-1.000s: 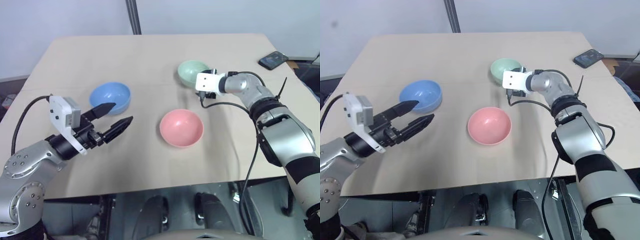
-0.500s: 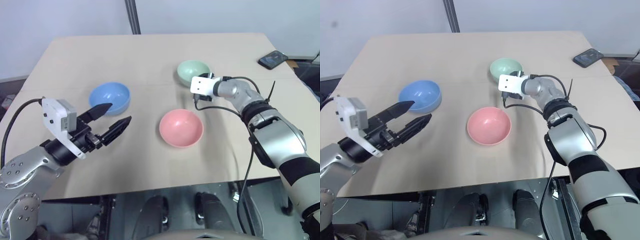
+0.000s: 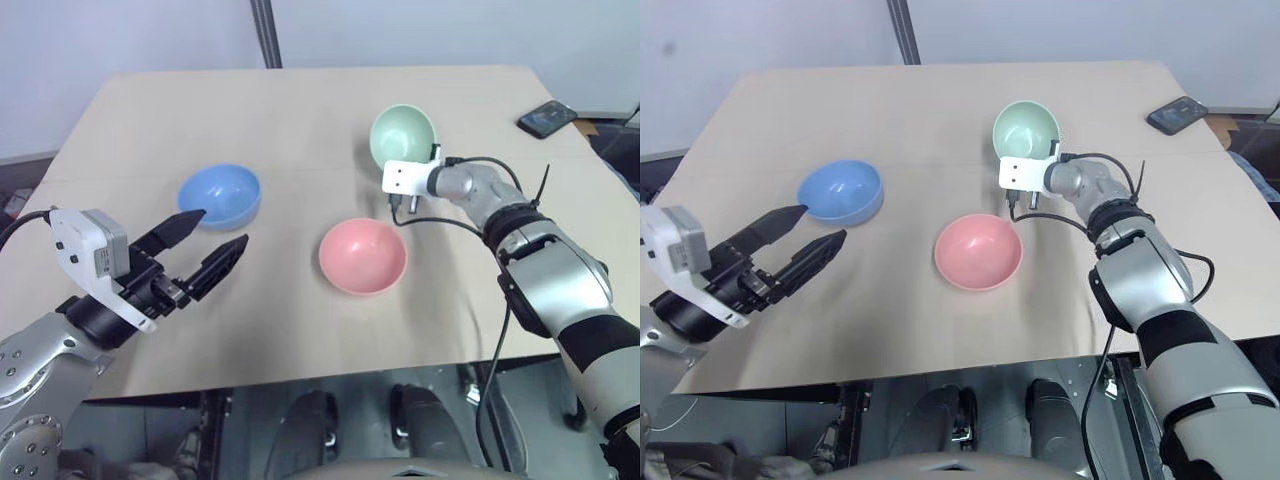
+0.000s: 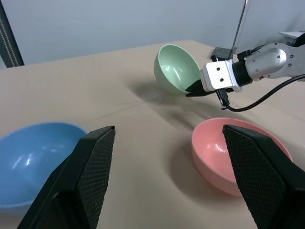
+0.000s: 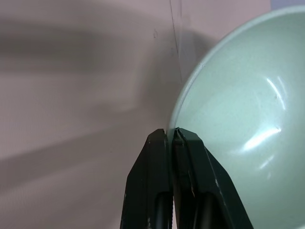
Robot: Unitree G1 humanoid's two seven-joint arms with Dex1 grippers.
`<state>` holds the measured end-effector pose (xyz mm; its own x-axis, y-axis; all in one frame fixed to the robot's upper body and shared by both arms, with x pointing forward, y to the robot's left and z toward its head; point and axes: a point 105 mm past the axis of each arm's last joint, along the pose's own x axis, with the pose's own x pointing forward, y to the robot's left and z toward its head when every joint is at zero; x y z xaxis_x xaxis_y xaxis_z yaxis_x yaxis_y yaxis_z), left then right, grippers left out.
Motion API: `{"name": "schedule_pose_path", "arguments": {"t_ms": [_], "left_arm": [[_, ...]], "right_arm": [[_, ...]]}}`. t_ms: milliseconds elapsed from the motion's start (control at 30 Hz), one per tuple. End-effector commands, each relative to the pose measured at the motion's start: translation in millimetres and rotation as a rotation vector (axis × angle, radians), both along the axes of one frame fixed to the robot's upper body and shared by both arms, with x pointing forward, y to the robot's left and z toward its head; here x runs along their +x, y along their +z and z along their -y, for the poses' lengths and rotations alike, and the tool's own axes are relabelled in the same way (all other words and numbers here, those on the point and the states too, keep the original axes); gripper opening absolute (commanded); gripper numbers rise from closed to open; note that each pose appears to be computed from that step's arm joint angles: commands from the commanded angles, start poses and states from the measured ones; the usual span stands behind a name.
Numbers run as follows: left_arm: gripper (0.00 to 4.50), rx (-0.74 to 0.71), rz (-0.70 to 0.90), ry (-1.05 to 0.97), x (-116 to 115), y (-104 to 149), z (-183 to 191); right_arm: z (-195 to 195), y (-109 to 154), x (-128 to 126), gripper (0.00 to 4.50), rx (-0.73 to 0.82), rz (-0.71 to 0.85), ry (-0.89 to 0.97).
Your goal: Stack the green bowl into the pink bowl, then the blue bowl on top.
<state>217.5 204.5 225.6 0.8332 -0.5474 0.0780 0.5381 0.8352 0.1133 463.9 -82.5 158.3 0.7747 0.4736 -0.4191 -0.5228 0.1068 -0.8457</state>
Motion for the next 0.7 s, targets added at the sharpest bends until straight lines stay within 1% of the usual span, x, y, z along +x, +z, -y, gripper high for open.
{"name": "schedule_pose_path", "arguments": {"t_ms": [33,167,300,400,533,633,700], "left_arm": [[3.85,0.018,0.039,-0.051,-1,8,2],[3.85,0.018,0.026,-0.091,5,5,0],[3.85,0.039,0.009,-0.149,14,-2,5],[3.85,0.042,0.004,-0.188,20,-6,7],[3.85,0.026,0.001,-0.22,28,-10,9],[3.85,0.03,-0.012,-0.248,32,-15,12],[3.85,0.035,-0.015,-0.261,35,-17,12]], "right_arm": [[0,34,-3,0.05,0.097,0.006,0.073],[4,46,-15,0.05,0.192,-0.097,0.165],[15,56,-36,0.05,0.242,-0.205,0.291],[20,67,-66,0.05,0.29,-0.278,0.391],[10,72,-126,0.05,0.309,-0.362,0.526],[2,68,-156,0.05,0.297,-0.391,0.558],[-4,68,-172,0.05,0.301,-0.412,0.571]]}}
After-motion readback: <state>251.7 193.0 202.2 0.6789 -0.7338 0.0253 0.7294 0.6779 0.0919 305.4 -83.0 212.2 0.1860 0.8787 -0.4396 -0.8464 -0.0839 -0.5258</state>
